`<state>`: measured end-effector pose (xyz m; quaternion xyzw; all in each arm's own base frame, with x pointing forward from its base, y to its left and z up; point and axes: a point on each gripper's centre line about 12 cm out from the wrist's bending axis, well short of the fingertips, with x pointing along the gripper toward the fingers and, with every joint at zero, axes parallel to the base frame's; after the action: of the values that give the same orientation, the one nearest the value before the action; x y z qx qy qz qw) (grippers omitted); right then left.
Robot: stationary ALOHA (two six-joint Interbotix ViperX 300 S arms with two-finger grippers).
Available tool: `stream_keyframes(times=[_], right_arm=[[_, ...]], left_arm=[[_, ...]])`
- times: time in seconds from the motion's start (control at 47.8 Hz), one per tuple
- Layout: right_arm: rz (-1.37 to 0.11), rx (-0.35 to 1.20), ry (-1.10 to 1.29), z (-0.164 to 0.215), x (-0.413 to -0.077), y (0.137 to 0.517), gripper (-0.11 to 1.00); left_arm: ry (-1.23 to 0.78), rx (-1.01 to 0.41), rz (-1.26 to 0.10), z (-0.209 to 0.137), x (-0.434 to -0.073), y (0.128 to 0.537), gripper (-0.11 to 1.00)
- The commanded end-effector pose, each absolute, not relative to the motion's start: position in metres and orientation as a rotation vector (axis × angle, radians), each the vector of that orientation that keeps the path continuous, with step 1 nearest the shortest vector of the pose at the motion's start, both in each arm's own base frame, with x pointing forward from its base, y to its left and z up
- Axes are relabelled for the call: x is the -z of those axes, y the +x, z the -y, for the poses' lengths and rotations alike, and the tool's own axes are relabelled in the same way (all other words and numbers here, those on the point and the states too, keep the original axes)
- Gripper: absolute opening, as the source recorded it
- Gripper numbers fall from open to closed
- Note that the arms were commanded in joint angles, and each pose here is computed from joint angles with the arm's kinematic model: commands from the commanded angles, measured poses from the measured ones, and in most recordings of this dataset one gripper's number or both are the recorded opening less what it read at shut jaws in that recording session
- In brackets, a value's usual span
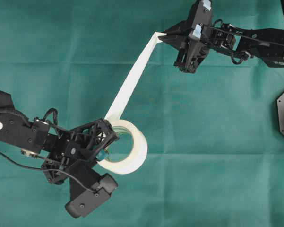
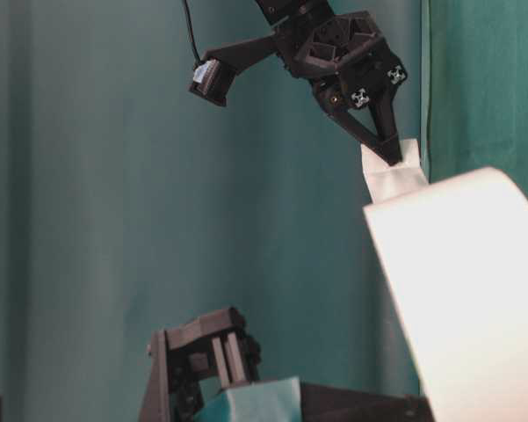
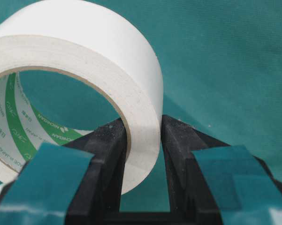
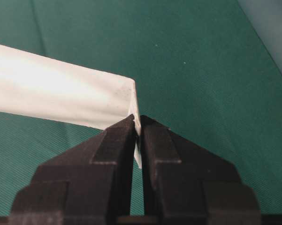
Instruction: Peel off the duct tape with your right arm.
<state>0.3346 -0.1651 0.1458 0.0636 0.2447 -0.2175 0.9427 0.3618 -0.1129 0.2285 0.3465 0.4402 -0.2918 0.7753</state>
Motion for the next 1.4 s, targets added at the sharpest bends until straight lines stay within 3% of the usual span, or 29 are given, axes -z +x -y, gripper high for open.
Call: stream_keyframes(times=[0.0, 0.272, 0.377, 0.502, 0.921, 1.381], right_arm=[[-0.467, 0.477, 0.131, 0.177, -0.155, 0.33, -0.09], [-0.473, 0.477, 0.129, 0.176, -0.154, 0.328, -0.06], [-0.476, 0.475, 0.127, 0.175, -0.153, 0.327, 0.07], [-0.478, 0.471, 0.121, 0.173, -0.154, 0.323, 0.32], [-0.467, 0.468, 0.114, 0.159, -0.162, 0.299, 0.32], [-0.435, 0.466, 0.107, 0.147, -0.172, 0.278, 0.33]], left_arm=[[0.73, 0.622, -0.915, 0.115, -0.241, 0.364, 0.2], [0.707, 0.596, -0.958, 0.101, -0.231, 0.362, 0.2], [0.676, 0.575, -0.98, 0.096, -0.228, 0.361, 0.2], [0.655, 0.557, -1.0, 0.091, -0.225, 0.36, 0.2], [0.65, 0.554, -0.999, 0.091, -0.219, 0.36, 0.2], [0.649, 0.567, -1.059, 0.093, -0.187, 0.368, 0.2]])
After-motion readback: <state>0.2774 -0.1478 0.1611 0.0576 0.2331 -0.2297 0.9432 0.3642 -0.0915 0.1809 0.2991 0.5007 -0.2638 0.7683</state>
